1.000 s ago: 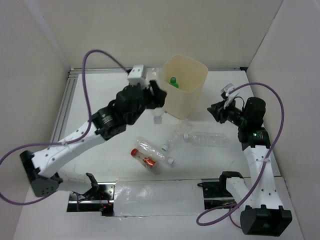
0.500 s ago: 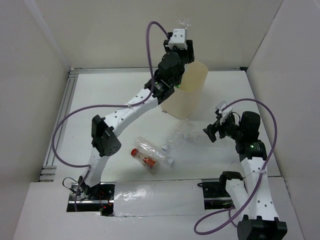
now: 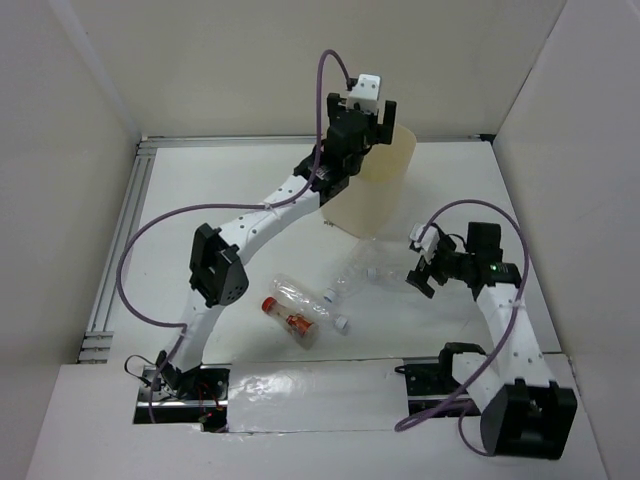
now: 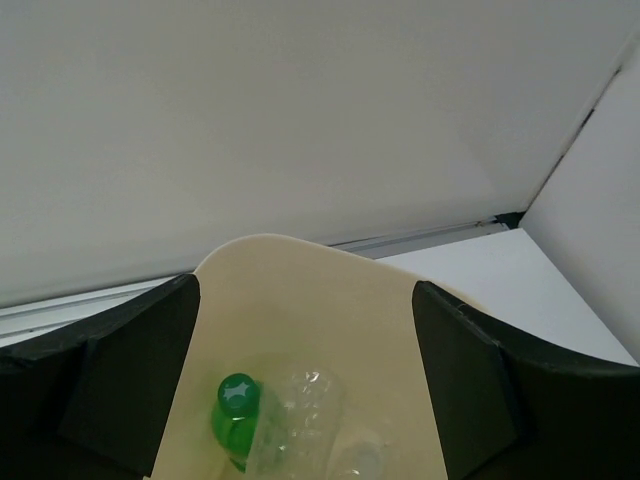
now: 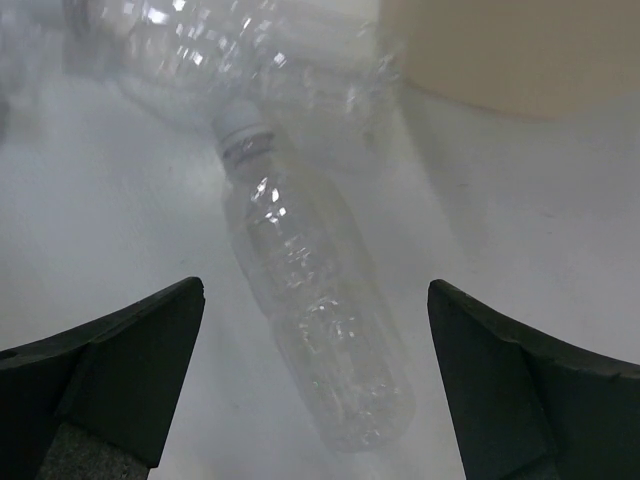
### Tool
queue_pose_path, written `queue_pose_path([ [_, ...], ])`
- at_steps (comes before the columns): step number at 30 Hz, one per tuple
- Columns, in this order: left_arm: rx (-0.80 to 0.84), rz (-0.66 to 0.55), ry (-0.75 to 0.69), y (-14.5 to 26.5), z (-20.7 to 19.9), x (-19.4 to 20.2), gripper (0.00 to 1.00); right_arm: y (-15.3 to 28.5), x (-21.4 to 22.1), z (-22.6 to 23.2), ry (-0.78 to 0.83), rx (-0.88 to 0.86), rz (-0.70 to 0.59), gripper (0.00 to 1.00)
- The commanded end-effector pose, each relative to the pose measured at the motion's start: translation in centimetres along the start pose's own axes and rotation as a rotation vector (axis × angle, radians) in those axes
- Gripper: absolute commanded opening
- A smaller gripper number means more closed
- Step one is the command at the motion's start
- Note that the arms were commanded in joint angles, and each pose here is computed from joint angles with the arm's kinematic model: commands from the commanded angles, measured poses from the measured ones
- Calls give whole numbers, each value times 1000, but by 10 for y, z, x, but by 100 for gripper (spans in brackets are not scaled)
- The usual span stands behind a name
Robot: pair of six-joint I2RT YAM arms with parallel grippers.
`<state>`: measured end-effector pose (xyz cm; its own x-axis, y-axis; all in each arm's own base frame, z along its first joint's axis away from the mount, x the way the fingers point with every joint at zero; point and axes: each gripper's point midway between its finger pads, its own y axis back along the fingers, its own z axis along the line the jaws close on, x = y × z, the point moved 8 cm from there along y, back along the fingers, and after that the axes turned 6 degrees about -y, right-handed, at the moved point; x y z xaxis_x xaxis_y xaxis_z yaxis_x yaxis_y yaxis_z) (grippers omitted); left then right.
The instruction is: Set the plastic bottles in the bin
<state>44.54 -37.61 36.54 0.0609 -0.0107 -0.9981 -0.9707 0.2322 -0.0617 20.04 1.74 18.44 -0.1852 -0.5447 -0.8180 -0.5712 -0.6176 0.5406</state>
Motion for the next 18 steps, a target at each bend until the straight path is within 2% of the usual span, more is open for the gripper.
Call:
queue_pose_path([
  [1, 79, -150, 98, 36, 17, -89, 100, -12, 20, 2, 127, -181, 81, 99],
  [2, 78, -175, 112, 54, 29, -114, 100, -15, 25, 2, 134, -218, 97, 99],
  [5, 110, -64, 66, 90, 34, -103, 100, -29, 40, -1, 127, -320, 135, 98],
  [6, 101, -84, 126, 126, 45, -128, 100, -35, 48, -4, 115, -328, 163, 98],
  [7, 94, 20, 96, 138, 47, -92, 100, -41, 47, -12, 156, -303, 159, 97],
  [9, 31, 140, 106, 172, 66, -65, 100, -48, 55, -17, 173, -271, 205, 97],
  [10, 16, 200, 175, 206, 81, -43, 100, -53, 57, -17, 170, -268, 224, 97],
  [12, -21, 301, 275, 241, 95, -10, 100, -58, 64, -22, 198, -241, 267, 95],
  [13, -63, 389, 260, 259, 106, 31, 100, -62, 67, -21, 201, -254, 284, 94],
  [14, -79, 396, 320, 279, 119, 32, 100, -63, 72, -18, 191, -265, 300, 94],
  [16, -171, 528, 430, 307, 130, 67, 100, -64, 75, -17, 207, -283, 316, 84],
  [17, -195, 599, 441, 321, 133, 92, 100, -62, 77, -12, 195, -308, 328, 77],
  [18, -211, 622, 494, 331, 137, 98, 100, -60, 75, -12, 196, -320, 332, 69],
])
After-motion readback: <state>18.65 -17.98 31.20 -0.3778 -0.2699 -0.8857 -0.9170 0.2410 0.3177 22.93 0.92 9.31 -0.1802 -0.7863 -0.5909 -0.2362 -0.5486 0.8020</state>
